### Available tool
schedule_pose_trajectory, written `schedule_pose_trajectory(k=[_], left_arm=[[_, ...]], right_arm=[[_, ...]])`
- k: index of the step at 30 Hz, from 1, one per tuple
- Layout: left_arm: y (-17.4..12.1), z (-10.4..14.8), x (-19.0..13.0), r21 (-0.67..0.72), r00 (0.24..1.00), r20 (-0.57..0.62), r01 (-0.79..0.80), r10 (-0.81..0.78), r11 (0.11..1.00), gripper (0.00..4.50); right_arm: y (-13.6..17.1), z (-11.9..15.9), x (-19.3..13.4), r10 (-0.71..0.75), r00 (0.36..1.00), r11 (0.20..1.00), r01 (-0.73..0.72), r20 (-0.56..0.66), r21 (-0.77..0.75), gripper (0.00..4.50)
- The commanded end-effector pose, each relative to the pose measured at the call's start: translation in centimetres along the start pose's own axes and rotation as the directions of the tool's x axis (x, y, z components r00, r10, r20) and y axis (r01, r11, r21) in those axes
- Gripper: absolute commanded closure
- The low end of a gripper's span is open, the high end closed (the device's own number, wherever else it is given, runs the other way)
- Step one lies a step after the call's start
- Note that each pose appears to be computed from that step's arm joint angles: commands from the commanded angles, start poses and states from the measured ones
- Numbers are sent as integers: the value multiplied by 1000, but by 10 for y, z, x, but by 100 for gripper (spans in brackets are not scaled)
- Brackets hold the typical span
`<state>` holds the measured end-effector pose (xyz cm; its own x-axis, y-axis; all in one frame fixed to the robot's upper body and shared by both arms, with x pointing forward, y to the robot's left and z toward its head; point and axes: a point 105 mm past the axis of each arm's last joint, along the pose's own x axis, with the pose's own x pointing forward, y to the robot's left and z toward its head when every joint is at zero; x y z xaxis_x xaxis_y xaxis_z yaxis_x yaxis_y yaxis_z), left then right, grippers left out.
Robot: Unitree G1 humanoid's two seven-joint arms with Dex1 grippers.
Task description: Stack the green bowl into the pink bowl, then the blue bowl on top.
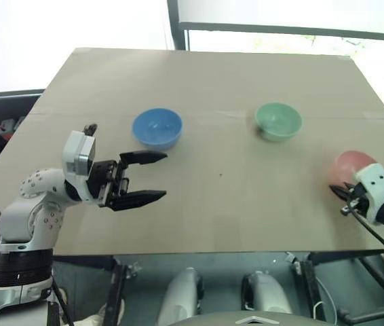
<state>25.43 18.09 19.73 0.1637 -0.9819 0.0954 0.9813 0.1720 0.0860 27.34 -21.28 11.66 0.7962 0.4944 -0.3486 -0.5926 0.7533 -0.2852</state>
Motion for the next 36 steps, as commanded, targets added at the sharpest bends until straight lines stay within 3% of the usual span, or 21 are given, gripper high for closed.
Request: schedule_pose_trajectory(k=[1,6,8,9,11,17,19,25,30,33,36], left_arm=[[5,-6,1,26,999,-29,-45,46,999,0],[10,-17,-1,35,992,-76,-103,105,994,0],[15,-24,-5,59,980,-121,-150,157,987,0],[20,-25,-7,70,972,-128,-191,199,979,0],[27,-24,-8,84,957,-122,-255,264,963,0],[50,-7,-7,196,874,-87,-456,479,868,0],[54,-2,-2,262,845,-104,-486,525,834,0],[75,1,10,427,717,-198,-551,668,717,0],[82,-6,27,530,726,-326,-390,605,753,0],[90,3,38,531,760,-269,-396,592,749,0],[83,16,52,392,850,-110,-439,515,808,0]], right_arm=[[61,39,24,238,966,965,-224,104,-133,449],[108,61,68,391,906,915,-364,161,-175,449],[112,66,85,416,893,903,-383,173,-193,449],[112,66,91,428,889,894,-391,160,-218,390],[111,65,95,441,885,885,-401,151,-235,347],[105,80,87,454,871,875,-396,188,-279,69],[100,92,78,436,866,890,-376,244,-257,16],[79,126,47,359,837,933,-322,413,-159,7],[60,120,42,252,883,967,-221,396,-124,7],[32,111,49,101,931,990,-59,351,-129,7],[-11,101,59,-73,957,972,132,281,-194,7]])
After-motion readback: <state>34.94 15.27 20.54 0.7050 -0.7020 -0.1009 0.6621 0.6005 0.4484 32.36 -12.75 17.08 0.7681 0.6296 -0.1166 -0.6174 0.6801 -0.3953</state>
